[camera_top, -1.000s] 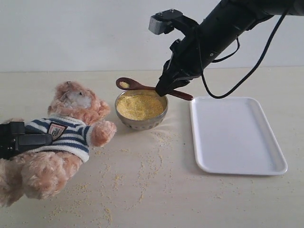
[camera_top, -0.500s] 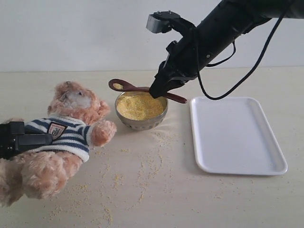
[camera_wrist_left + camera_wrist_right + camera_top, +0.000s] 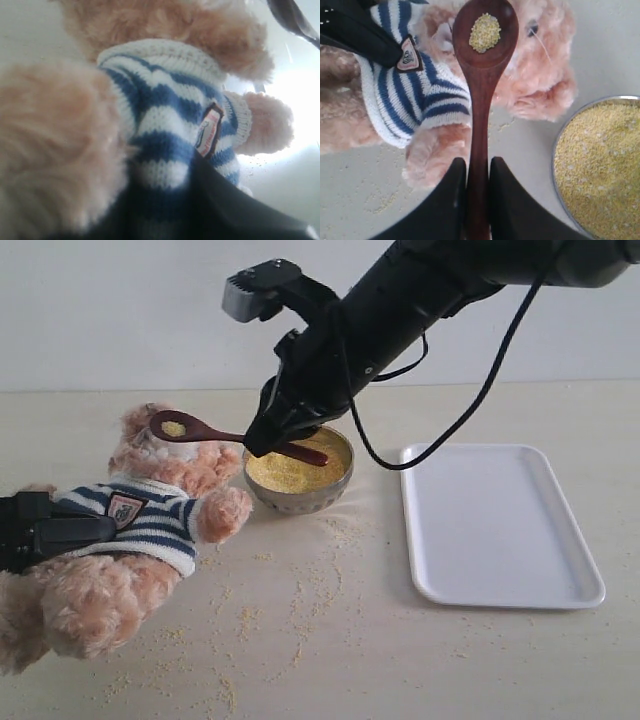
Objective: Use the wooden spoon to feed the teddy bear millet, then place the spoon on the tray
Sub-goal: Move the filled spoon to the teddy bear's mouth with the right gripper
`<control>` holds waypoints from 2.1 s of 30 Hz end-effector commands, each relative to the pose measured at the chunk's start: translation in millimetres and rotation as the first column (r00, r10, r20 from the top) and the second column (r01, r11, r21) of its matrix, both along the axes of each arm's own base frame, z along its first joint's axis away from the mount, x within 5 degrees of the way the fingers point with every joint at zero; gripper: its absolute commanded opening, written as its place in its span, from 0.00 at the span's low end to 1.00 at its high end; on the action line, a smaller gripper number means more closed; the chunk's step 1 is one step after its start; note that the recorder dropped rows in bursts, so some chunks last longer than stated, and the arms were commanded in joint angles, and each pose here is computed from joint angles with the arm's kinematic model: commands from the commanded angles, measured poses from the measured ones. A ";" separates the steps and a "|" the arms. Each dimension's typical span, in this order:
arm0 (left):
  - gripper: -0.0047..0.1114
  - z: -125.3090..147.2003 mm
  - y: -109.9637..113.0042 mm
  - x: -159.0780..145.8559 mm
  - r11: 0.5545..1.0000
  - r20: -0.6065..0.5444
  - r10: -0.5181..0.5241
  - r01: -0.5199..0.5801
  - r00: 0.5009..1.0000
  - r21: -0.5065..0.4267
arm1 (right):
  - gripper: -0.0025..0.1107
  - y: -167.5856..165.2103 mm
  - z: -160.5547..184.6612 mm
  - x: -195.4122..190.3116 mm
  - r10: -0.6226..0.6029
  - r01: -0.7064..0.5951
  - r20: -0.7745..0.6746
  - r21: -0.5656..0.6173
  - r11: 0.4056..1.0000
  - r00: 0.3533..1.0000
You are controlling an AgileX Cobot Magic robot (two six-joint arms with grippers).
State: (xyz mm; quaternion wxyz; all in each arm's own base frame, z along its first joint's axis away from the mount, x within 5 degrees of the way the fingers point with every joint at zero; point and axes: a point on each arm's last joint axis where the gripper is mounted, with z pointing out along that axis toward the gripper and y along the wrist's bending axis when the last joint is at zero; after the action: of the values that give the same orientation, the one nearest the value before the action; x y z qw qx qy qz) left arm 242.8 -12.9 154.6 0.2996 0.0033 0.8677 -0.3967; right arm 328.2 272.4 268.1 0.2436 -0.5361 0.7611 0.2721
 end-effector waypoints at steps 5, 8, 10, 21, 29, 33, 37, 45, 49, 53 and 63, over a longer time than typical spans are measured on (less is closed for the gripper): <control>0.08 4.6 -3.4 -0.5 0.999 0.016 -0.011 0.012 1.000 -0.033 | 0.02 24.5 3.8 -13.0 0.065 -0.039 0.235 -0.117 0.992 0.970; 0.08 4.5 -3.4 -0.6 0.999 0.016 -0.013 0.013 1.000 -0.032 | 0.02 29.9 3.5 -14.1 0.065 -0.017 0.306 -0.157 0.987 0.950; 0.08 4.5 -3.4 -0.6 0.999 0.016 -0.013 0.013 1.000 -0.032 | 0.02 32.6 3.8 -15.1 0.079 -0.019 0.341 -0.175 0.984 0.937; 0.08 4.5 -3.5 -0.6 0.999 0.019 -0.016 0.017 1.000 -0.029 | 0.02 48.9 2.4 -30.6 0.247 -0.083 0.480 -0.337 0.938 0.842; 0.08 4.2 -3.6 -1.1 0.999 0.017 -0.023 0.023 1.000 -0.025 | 0.02 65.9 7.1 -44.9 0.361 -0.039 0.617 -0.472 0.881 0.699; 0.08 4.2 -3.6 -1.1 0.999 0.017 -0.023 0.023 1.000 -0.025 | 0.02 71.9 8.9 -53.1 0.408 -0.011 0.644 -0.527 0.850 0.647; 0.08 4.2 -3.6 -1.1 0.999 0.015 -0.021 0.021 1.000 -0.027 | 0.02 73.2 9.5 -56.8 0.442 0.015 0.652 -0.571 0.821 0.616; 0.08 4.2 -3.6 -1.1 0.999 0.015 -0.021 0.021 1.000 -0.027 | 0.02 73.4 11.5 -60.0 0.486 0.057 0.658 -0.625 0.779 0.575; 0.08 4.3 -3.7 -1.2 0.999 0.016 -0.022 0.022 1.000 -0.029 | 0.02 77.4 15.5 -63.0 0.496 0.095 0.690 -0.628 0.772 0.528; 0.08 4.3 -3.7 -1.2 0.999 0.016 -0.022 0.022 1.000 -0.029 | 0.02 83.8 17.3 -70.1 0.536 0.102 0.698 -0.649 0.754 0.474; 0.08 4.5 -3.9 -1.2 0.999 0.016 -0.023 0.023 1.000 -0.031 | 0.02 83.8 5.7 -73.6 0.611 0.152 0.679 -0.710 0.688 0.406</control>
State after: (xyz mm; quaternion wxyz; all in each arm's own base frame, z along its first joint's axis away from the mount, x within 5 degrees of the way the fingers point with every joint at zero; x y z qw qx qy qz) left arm 242.4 -13.2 154.8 0.2986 0.0058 0.8672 -0.3985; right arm 258.6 356.0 277.2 0.3448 -0.7501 0.4819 -0.2937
